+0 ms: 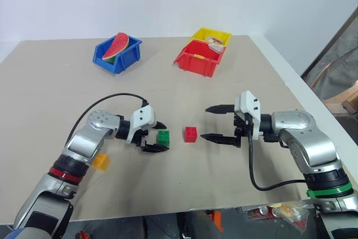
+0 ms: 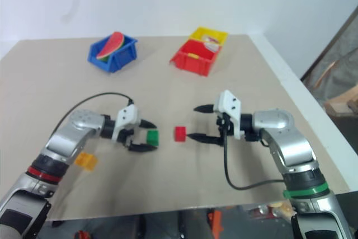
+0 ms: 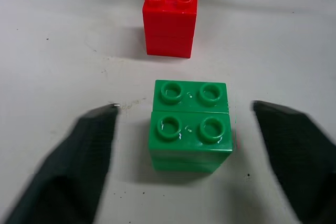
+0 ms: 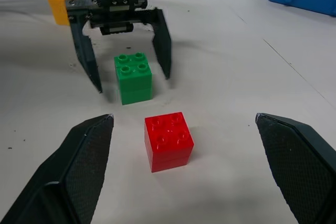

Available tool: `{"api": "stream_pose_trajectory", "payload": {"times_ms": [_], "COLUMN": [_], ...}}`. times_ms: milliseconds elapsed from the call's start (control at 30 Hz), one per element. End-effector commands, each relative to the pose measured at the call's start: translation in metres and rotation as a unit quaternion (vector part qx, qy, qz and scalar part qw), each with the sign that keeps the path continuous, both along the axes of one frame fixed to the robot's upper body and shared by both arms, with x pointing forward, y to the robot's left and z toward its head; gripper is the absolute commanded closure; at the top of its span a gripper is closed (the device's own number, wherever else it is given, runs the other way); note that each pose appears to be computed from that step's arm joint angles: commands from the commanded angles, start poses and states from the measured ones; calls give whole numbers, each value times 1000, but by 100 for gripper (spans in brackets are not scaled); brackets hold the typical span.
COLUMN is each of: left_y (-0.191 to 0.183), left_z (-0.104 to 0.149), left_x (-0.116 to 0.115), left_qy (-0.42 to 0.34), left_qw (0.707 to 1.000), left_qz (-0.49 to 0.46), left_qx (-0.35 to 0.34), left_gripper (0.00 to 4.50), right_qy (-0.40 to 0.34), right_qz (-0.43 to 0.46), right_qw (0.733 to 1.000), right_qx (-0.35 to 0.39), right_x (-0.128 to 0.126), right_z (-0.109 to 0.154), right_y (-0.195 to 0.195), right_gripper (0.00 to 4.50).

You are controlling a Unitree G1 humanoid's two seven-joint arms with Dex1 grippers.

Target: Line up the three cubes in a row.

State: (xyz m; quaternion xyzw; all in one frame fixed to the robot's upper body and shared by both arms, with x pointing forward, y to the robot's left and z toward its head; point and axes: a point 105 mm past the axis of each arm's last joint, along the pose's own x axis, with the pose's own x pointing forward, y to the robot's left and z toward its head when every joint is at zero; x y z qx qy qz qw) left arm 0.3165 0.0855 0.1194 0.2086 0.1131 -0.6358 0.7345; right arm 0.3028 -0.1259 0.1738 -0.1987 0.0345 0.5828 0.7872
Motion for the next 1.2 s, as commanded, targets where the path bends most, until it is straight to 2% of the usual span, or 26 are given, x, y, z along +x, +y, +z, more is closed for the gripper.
{"api": "stream_pose_trajectory", "payload": {"times_ms": [33, 267, 467, 600, 833, 967, 1100, 1200], "left_y": [0, 11, 34, 55, 82, 106, 112, 112], "left_z": [25, 60, 95, 104, 92, 83, 74, 66], "left_x": [2, -4, -10, -13, -36, -52, -61, -68], "left_qy": [-34, -53, -62, -104, -160, -182, -171, -158], "left_qw": [999, 997, 983, 945, 872, 804, 778, 770], "left_qz": [1, 29, 132, 258, 413, 519, 557, 573], "left_qx": [-17, -45, -108, -175, -209, -226, -233, -231], "left_gripper": [4, 4, 4, 4, 4, 4, 4, 4], "right_qy": [-33, -37, -38, -43, -38, -39, -36, -36], "right_qz": [23, 24, 23, 24, 49, 59, 67, 73], "right_qw": [999, 999, 999, 999, 998, 997, 997, 997], "right_qx": [8, 3, 0, 4, -6, -7, -8, -17], "right_x": [-5, -3, 0, 2, 2, 6, 6, 5], "right_z": [21, 22, 23, 25, 21, 20, 19, 16], "right_y": [6, 5, 1, 2, 4, 9, 11, 10], "right_gripper": [0, 0, 0, 0, 0, 0, 0, 0]}}
